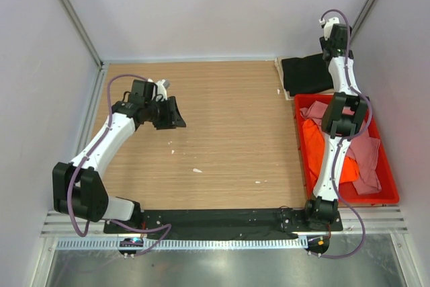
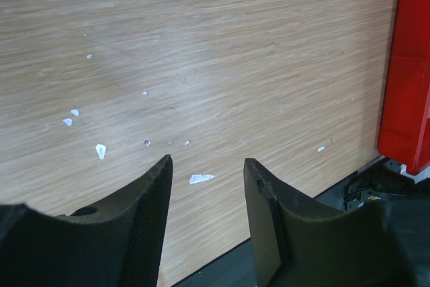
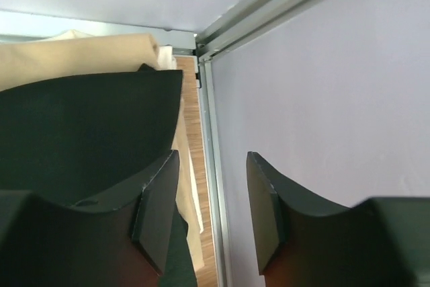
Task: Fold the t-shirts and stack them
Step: Neatly place the folded tshirt to the corner, then reset both grippers
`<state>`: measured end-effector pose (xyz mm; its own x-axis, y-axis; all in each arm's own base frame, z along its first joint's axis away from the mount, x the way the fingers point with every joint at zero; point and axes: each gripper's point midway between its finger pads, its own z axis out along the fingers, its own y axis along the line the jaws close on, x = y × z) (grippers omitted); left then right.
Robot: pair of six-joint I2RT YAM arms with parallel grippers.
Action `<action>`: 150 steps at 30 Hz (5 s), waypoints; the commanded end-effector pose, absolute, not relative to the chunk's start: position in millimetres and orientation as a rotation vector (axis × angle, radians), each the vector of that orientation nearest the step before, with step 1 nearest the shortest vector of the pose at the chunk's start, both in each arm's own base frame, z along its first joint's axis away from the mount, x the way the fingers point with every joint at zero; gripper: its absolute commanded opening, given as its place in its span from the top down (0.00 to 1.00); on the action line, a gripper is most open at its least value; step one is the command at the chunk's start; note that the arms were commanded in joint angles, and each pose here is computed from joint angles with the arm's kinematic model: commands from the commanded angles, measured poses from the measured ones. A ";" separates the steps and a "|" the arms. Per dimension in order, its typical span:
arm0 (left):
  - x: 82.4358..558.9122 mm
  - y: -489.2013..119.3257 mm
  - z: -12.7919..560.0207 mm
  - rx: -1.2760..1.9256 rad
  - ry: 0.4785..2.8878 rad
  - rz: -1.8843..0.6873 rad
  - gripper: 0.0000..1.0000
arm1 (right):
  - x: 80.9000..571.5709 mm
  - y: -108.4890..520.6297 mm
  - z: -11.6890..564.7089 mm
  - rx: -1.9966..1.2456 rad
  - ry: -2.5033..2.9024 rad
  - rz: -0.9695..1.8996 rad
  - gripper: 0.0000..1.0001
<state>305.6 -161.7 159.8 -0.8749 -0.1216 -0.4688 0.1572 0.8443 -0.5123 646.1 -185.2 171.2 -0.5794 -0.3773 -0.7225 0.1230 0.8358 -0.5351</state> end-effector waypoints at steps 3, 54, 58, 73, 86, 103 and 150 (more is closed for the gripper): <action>310.6 -161.5 171.1 0.037 2.491 -0.754 0.51 | 646.2 -181.9 251.9 -0.015 1.893 -0.610 0.46; 308.2 -162.6 177.2 0.053 2.474 -0.772 0.52 | 695.0 9.2 126.0 -0.214 1.985 -0.405 0.59; 308.5 -162.2 177.0 0.051 2.474 -0.768 0.52 | 694.3 15.9 125.6 -0.219 1.988 -0.369 0.59; 309.4 -162.3 176.2 0.049 2.476 -0.774 0.52 | 692.7 16.0 112.5 -0.234 2.013 -0.377 0.62; 310.3 -160.7 176.1 0.038 2.477 -0.777 0.52 | 694.9 22.8 103.2 -0.259 2.025 -0.375 0.74; 309.7 -160.5 176.7 0.035 2.475 -0.787 0.52 | 695.2 30.2 162.3 -0.253 1.884 -0.365 0.99; 248.2 -176.0 349.3 0.138 1.969 -1.067 0.00 | 259.0 66.2 316.5 0.346 2.040 0.474 0.00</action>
<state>270.1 -171.7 320.8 -0.6694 -0.2732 -0.6908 0.3634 0.6906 -0.6253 268.9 50.8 304.2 -0.5214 0.3777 -0.7652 0.1173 0.9199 0.3742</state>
